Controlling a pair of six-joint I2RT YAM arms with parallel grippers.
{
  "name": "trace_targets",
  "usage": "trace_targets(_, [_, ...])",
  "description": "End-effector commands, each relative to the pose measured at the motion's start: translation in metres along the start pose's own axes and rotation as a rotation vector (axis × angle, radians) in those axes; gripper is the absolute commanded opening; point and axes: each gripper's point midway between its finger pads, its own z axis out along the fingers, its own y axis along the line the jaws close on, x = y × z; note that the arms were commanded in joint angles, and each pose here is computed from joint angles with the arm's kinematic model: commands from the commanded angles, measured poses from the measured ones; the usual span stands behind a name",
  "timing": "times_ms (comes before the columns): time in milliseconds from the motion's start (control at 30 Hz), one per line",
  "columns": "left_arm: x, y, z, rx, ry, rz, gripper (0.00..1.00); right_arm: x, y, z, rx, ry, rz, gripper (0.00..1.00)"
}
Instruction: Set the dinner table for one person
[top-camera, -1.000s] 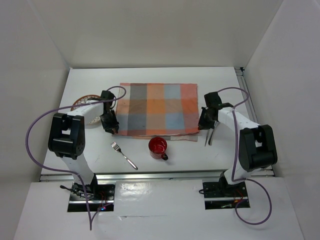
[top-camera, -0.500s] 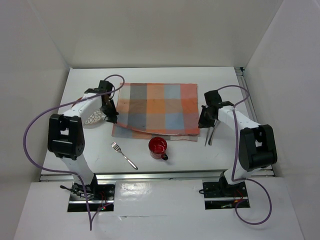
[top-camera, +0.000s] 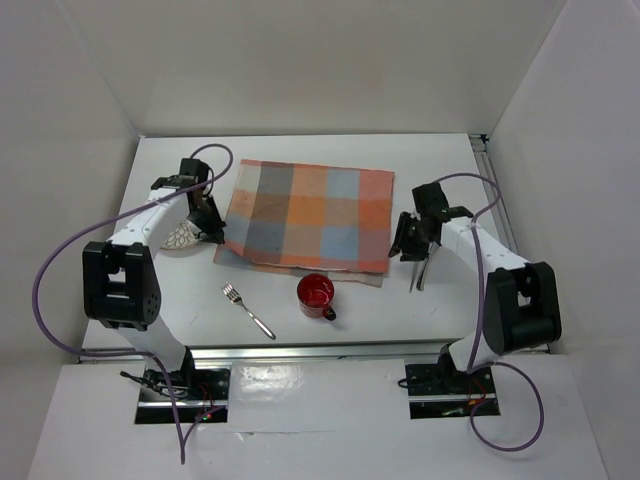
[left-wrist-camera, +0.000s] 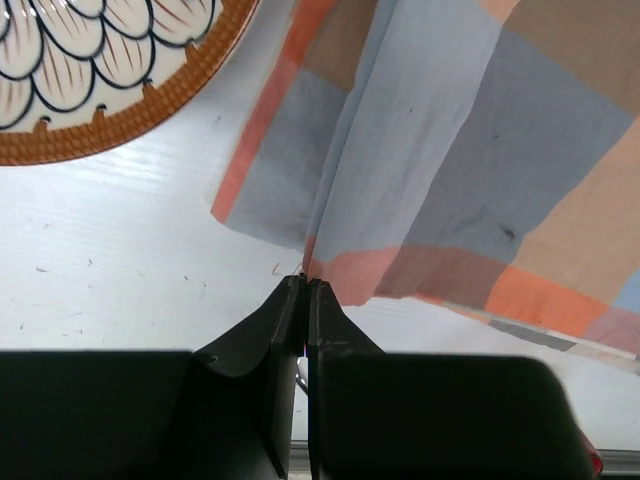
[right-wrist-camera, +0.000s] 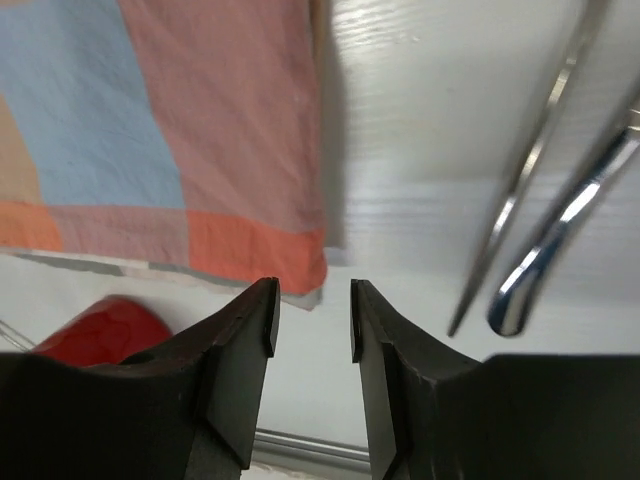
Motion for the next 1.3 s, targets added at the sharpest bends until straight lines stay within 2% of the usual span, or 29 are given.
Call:
trace_targets(0, [0.001, -0.004, -0.001, 0.031, -0.002, 0.025, 0.00, 0.007, 0.018, 0.013, -0.102, 0.043, 0.017, 0.46])
trace_targets(233, [-0.007, -0.004, -0.002, 0.020, -0.022, 0.034, 0.00, 0.025, 0.018, 0.040, -0.106, 0.120, 0.011, 0.46])
trace_targets(300, [-0.007, -0.004, -0.002, 0.020, -0.022, 0.034, 0.00, 0.034, 0.016, 0.046, -0.095, 0.148, 0.007, 0.42])
trace_targets(400, [-0.008, -0.006, -0.001, 0.028, -0.018, 0.034, 0.00, 0.024, 0.012, 0.041, -0.061, 0.094, 0.013, 0.14])
trace_targets(433, [-0.008, -0.006, -0.001, 0.028, -0.017, 0.034, 0.00, 0.020, 0.012, 0.038, -0.057, 0.075, 0.020, 0.00])
trace_targets(667, [-0.033, -0.011, -0.018, 0.045, -0.067, 0.027, 0.00, -0.027, 0.030, -0.017, -0.071, -0.102, -0.023, 0.00])
trace_targets(767, [-0.041, -0.012, -0.027, 0.049, -0.084, 0.019, 0.00, -0.029, 0.038, -0.031, -0.090, -0.105, -0.042, 0.00])
trace_targets(867, [-0.045, -0.009, -0.034, 0.054, -0.104, 0.019, 0.00, -0.011, 0.044, -0.034, -0.122, -0.063, -0.072, 0.00])
trace_targets(1100, [-0.006, 0.011, 0.005, 0.003, 0.001, -0.007, 0.00, 0.049, 0.027, -0.002, -0.085, 0.071, -0.065, 0.00])
trace_targets(1133, [0.000, 0.014, 0.012, -0.005, 0.017, -0.008, 0.02, 0.062, 0.021, 0.002, -0.070, 0.102, -0.069, 0.00])
trace_targets(1167, [0.001, 0.015, 0.016, -0.010, 0.028, -0.009, 0.21, 0.065, 0.015, 0.008, -0.047, 0.108, -0.068, 0.13])
trace_targets(1200, [0.004, 0.017, 0.024, -0.022, 0.051, -0.010, 0.58, 0.067, 0.011, 0.013, -0.023, 0.118, -0.055, 0.30])
trace_targets(1233, [0.005, 0.020, 0.027, -0.038, 0.054, -0.010, 0.71, 0.069, 0.007, 0.014, 0.001, 0.127, -0.054, 0.44])
trace_targets(1267, [0.005, 0.016, 0.024, -0.036, 0.055, -0.001, 0.74, 0.067, 0.005, 0.015, 0.012, 0.119, -0.055, 0.48])
